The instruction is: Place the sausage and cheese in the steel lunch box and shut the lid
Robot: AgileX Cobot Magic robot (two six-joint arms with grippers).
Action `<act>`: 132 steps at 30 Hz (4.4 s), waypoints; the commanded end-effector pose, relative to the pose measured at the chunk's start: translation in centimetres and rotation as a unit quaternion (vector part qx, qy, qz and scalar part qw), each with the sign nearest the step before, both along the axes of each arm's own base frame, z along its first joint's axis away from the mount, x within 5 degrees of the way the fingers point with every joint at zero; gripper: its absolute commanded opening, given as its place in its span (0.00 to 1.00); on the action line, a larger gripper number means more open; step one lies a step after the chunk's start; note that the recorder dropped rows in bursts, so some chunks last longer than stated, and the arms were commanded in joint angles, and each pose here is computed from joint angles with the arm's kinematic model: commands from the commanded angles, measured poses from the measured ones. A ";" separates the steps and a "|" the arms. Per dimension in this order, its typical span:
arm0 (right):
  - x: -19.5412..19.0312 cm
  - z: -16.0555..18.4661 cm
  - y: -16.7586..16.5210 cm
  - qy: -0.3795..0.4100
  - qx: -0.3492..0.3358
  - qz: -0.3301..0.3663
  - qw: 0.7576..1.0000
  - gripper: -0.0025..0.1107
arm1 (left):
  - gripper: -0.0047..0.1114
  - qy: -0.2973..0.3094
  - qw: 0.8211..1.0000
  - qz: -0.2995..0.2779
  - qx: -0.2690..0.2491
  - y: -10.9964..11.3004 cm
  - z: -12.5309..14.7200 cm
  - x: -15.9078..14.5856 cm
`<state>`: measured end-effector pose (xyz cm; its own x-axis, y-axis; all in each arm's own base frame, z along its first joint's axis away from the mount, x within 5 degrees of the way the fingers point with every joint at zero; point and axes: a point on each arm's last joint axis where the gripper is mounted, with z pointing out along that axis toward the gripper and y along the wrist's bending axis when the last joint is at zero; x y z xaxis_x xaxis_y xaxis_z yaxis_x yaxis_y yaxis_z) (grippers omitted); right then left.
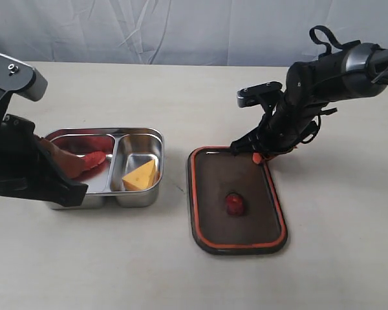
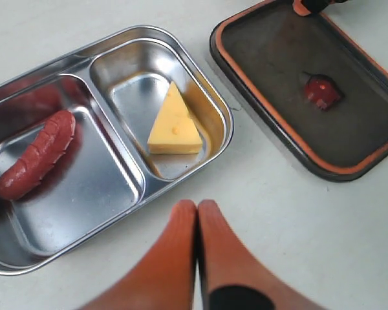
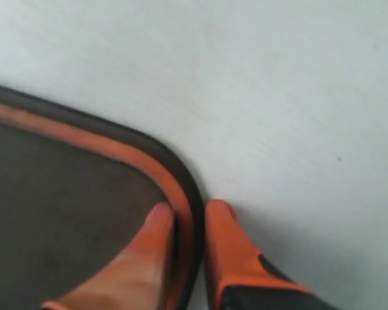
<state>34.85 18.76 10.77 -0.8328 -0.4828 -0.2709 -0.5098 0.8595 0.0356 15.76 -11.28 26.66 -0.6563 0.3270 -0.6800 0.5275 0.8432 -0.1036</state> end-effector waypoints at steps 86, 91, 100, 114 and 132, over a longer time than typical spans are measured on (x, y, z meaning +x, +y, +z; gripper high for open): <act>-6.0 19.3 1.7 -0.087 0.311 0.097 0.942 0.02 | 0.04 -0.065 0.972 0.002 -0.228 -2.3 3.0 0.6; -6.1 19.3 1.6 -0.092 0.305 0.109 0.942 0.33 | 0.04 -0.077 0.973 0.000 -0.217 -2.2 3.0 0.7; -6.6 21.9 0.5 -0.158 0.298 0.093 0.937 0.43 | 0.04 -0.190 0.974 -0.043 -0.113 -1.7 3.9 1.5; -13.9 29.8 -4.4 -0.228 0.274 0.068 0.932 0.43 | 0.04 -0.342 0.855 -0.251 0.300 0.9 3.1 2.6; -15.5 27.0 -4.7 -0.160 0.268 0.073 0.947 0.43 | 0.04 -0.354 0.751 -0.379 0.409 0.8 -2.7 2.6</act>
<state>19.40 14.26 37.80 -0.6047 -0.3152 -0.7314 -0.6829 0.6777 0.2726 18.16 -10.26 24.49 0.3510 0.9266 -0.1348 0.5566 -0.0907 0.8258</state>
